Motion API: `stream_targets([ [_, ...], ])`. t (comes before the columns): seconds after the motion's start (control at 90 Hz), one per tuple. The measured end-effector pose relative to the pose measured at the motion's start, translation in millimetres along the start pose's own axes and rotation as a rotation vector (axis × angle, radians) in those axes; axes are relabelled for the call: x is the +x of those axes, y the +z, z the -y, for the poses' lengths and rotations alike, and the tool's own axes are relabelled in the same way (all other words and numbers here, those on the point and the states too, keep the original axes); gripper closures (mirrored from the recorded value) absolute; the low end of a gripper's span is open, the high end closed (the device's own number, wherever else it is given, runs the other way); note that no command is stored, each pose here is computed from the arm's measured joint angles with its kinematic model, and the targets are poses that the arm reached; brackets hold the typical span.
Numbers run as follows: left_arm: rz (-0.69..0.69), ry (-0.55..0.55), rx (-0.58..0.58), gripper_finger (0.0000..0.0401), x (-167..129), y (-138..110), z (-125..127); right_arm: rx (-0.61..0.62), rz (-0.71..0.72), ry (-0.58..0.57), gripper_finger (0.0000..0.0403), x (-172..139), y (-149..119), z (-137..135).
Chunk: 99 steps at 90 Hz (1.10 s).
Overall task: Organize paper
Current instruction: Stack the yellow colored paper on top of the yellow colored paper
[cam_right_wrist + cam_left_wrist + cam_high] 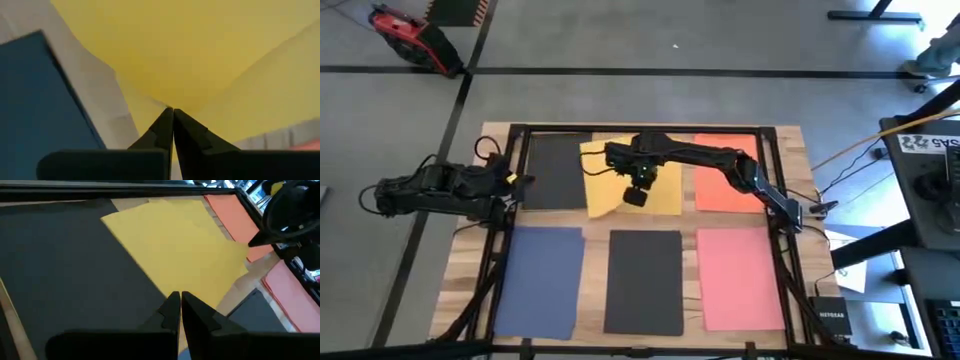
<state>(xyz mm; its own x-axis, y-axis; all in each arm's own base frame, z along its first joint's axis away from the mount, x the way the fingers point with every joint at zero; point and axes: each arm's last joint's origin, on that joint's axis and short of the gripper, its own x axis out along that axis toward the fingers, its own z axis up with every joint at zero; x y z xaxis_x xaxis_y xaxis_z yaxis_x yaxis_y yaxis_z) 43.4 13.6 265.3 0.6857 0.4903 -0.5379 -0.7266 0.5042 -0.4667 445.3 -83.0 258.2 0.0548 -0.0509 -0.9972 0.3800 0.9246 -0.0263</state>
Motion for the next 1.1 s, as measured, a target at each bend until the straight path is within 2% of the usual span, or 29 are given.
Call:
stream_targets([
  [0.111,0.0,0.0,-0.002,0.0401,0.0,0.0,0.0,0.071,-0.05,-0.04,0.0403,-0.4,-5.3,2.6],
  [0.189,0.0,0.0,-0.001,0.0401,0.0,0.0,0.0,0.074,-0.046,-0.068,0.0403,-0.3,-5.5,2.8],
  [0.267,0.0,0.0,0.002,0.0401,0.0,0.0,-0.1,0.089,-0.047,-0.07,0.0403,-0.3,-5.7,2.9],
  [0.478,0.0,0.0,0.0,0.0401,0.0,0.0,-0.1,0.226,-0.046,-0.064,0.0403,-0.3,-5.7,3.1],
  [0.889,0.0,0.0,-0.012,0.0401,-0.1,0.0,-0.1,0.333,-0.046,-0.057,0.0403,-0.7,-6.4,0.2],
  [1.1,0.0,0.0,-0.011,0.0401,-0.1,0.1,0.0,0.386,0.004,-0.021,0.0403,-26.2,-14.7,2.4],
])
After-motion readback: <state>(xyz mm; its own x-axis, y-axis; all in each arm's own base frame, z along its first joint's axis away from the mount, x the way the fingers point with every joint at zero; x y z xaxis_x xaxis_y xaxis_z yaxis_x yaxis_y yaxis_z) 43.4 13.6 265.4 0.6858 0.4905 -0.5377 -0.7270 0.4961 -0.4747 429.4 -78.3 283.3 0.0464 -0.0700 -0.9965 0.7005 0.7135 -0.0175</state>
